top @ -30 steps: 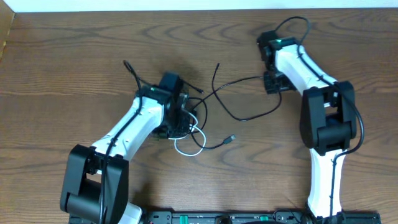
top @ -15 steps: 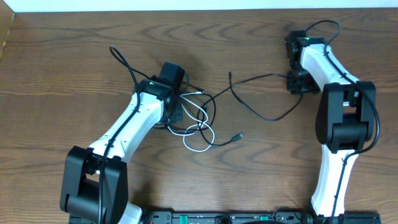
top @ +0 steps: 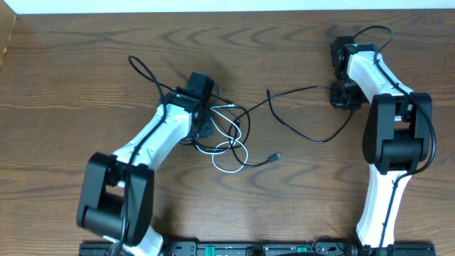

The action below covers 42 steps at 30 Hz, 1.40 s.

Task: Untangle cables
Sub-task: 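Pull the right gripper rightward, drawing a black cable out of the pile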

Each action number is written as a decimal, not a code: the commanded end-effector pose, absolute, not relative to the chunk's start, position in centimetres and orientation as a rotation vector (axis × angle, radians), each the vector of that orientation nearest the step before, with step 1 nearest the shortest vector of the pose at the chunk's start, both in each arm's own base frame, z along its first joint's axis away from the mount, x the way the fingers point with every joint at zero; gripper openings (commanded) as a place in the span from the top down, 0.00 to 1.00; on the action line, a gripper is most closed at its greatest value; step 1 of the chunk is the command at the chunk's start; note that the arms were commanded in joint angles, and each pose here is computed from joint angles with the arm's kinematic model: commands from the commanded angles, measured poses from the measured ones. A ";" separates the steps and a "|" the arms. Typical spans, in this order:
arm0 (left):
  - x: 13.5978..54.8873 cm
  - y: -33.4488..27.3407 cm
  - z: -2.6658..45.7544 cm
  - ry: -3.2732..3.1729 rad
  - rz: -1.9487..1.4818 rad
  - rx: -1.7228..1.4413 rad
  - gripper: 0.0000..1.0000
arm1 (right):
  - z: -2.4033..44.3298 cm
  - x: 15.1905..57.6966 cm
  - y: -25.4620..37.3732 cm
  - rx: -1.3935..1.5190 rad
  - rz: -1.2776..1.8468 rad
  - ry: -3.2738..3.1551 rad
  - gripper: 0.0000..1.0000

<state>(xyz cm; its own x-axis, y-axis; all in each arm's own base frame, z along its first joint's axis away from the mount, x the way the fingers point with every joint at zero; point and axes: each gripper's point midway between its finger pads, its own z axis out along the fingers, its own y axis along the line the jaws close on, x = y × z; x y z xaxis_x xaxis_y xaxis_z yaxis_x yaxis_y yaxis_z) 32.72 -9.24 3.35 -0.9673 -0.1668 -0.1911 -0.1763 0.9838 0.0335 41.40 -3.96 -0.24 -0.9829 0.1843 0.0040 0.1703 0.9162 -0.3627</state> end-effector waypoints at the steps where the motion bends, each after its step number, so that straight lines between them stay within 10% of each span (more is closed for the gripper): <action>1: 31.9 -9.5 1.5 3.002 0.067 -0.274 0.70 | -4.7 38.9 -3.1 -0.268 0.452 -2.928 0.94; 12: 31.4 -8.5 -0.9 3.047 0.179 -0.294 0.70 | -4.7 38.9 -3.1 -0.269 0.452 -2.928 0.94; 17: 31.6 -6.5 -1.2 3.024 0.291 -0.364 0.92 | -4.7 38.8 -3.4 -0.245 0.470 -2.926 0.99; 42: 35.5 0.8 -1.1 2.858 0.235 -0.711 0.92 | -7.0 32.3 -16.8 -0.780 0.571 -2.722 0.99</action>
